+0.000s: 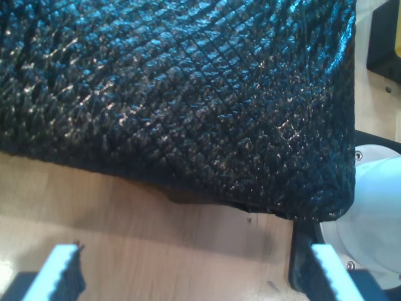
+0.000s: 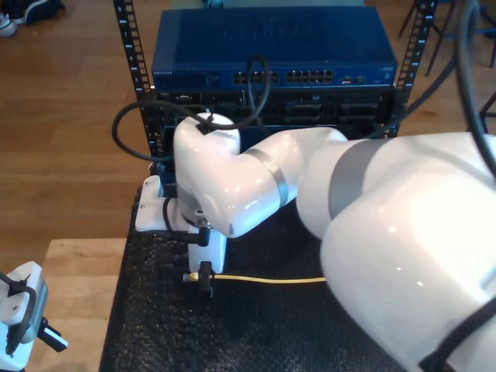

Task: Grab the cable and plug it in

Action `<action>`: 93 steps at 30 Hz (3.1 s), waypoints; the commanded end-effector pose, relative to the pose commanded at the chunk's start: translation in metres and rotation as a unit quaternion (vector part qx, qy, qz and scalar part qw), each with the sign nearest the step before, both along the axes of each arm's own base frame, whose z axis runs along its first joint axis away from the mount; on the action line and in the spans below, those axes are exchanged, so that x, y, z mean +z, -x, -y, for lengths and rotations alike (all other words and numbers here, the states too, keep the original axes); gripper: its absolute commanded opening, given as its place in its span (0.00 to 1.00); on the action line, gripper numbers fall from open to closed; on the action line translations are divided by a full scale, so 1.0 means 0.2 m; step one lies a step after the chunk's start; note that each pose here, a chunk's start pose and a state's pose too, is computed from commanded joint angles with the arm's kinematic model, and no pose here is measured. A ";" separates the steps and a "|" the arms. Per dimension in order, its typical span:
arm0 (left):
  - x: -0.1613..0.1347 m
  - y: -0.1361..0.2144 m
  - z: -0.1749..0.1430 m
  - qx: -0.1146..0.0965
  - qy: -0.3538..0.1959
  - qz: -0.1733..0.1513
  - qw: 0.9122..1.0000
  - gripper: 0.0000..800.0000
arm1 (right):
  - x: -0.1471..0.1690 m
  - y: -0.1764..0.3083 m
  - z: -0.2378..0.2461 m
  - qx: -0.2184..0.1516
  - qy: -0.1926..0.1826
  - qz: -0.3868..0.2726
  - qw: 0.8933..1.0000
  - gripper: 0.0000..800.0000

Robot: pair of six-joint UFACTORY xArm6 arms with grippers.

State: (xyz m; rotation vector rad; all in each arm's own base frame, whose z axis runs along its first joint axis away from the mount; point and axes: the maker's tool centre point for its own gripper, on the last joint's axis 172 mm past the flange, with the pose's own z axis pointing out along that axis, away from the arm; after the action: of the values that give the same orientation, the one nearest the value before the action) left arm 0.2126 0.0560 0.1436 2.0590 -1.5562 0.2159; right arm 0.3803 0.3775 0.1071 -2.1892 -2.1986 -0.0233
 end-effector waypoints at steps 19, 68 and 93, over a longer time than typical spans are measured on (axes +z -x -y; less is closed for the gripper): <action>0.00 0.00 0.00 -0.002 0.001 0.000 1.000 1.00 | -0.07 -0.01 -0.01 0.001 0.004 -0.001 1.000 0.77; 0.01 0.01 0.01 -0.002 0.004 -0.002 1.000 1.00 | -0.10 -0.01 -0.03 0.015 0.031 0.021 0.999 0.50; 0.01 0.01 0.00 -0.003 0.003 -0.001 1.000 1.00 | -0.10 -0.03 0.01 0.016 0.047 0.033 0.998 0.39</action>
State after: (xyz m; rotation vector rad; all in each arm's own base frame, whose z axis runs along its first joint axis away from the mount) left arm 0.2116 0.0552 0.1457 2.0490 -1.5574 0.2167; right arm 0.3868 0.3752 0.0866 -2.2308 -2.3162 0.0072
